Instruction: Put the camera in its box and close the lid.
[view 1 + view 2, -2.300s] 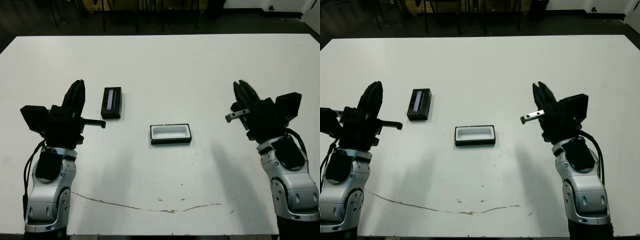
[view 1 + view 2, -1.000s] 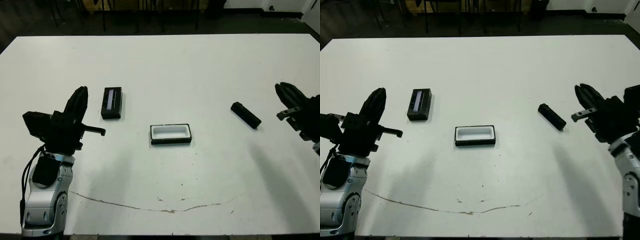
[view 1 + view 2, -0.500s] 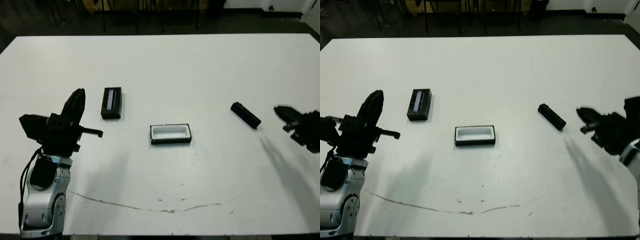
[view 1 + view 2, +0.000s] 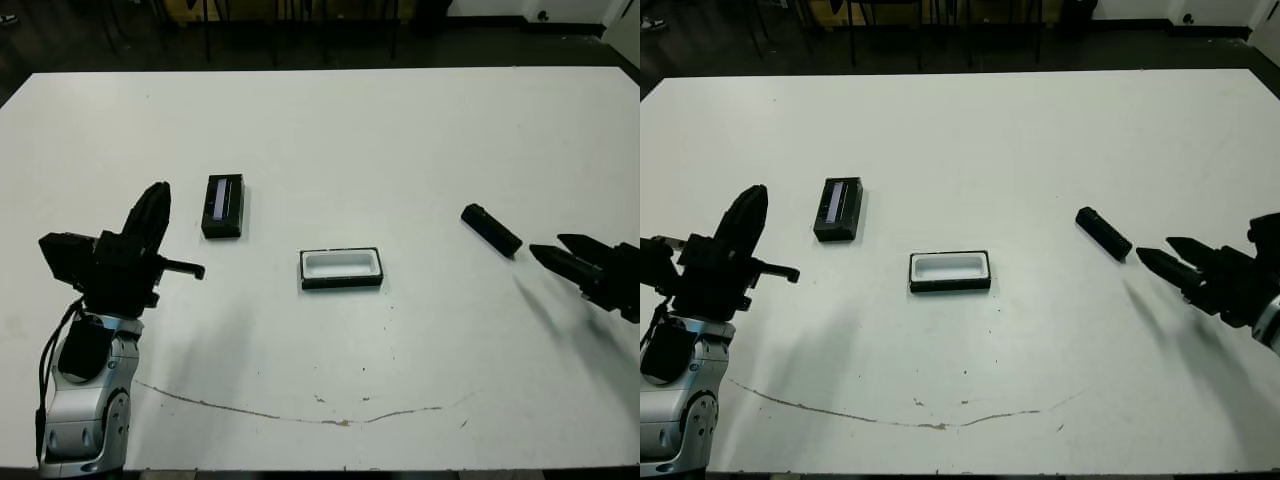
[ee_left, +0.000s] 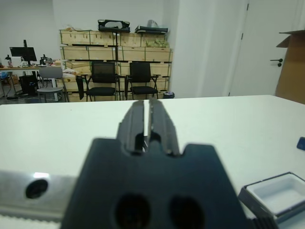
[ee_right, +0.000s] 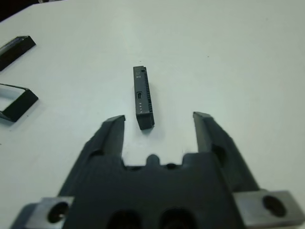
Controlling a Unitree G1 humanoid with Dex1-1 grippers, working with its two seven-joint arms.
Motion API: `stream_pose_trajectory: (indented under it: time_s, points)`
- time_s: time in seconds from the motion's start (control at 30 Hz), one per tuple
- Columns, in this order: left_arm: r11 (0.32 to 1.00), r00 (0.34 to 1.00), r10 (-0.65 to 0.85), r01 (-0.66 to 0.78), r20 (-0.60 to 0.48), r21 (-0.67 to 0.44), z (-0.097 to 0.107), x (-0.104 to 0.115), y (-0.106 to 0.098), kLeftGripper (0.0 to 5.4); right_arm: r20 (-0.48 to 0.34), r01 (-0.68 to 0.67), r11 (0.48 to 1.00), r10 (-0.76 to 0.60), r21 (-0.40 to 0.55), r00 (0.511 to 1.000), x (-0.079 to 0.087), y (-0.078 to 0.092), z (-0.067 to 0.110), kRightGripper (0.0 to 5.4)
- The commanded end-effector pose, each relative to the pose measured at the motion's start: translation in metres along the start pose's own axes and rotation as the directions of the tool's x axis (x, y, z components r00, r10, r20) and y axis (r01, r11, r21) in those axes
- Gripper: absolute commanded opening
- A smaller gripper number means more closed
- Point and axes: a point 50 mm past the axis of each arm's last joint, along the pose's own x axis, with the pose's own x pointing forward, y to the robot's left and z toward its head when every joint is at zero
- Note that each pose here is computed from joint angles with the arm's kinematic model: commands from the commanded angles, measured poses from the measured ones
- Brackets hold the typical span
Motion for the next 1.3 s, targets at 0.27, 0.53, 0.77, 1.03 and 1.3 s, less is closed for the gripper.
stream_pose_trajectory:
  time_s: [0.27,0.53,0.77,1.03,1.3]
  points:
    - [1.000,0.999,0.002,-0.002,-0.039,0.009,-0.006,-0.004,0.004,0.00,-0.031,-0.013,1.000,0.013,0.019,0.999,0.009,0.007,-0.006,5.03]
    - [1.000,0.999,0.001,0.000,-0.042,0.013,-0.005,-0.004,0.004,0.00,-0.018,-0.048,0.999,0.048,0.011,0.999,0.013,0.014,-0.006,5.38]
    - [1.000,0.999,0.003,-0.003,-0.044,0.006,-0.006,-0.004,0.004,0.00,-0.022,-0.042,0.999,0.042,-0.008,0.999,0.017,0.021,-0.004,5.38]
    - [1.000,0.999,0.001,-0.001,-0.047,0.009,-0.006,-0.005,0.005,0.00,-0.014,-0.064,0.997,0.064,0.035,0.998,0.029,0.024,-0.008,5.38]
    - [1.000,0.999,0.004,-0.005,-0.052,-0.003,-0.006,-0.005,0.005,0.00,-0.013,-0.066,0.998,0.067,0.023,0.998,0.042,0.034,-0.009,5.38]
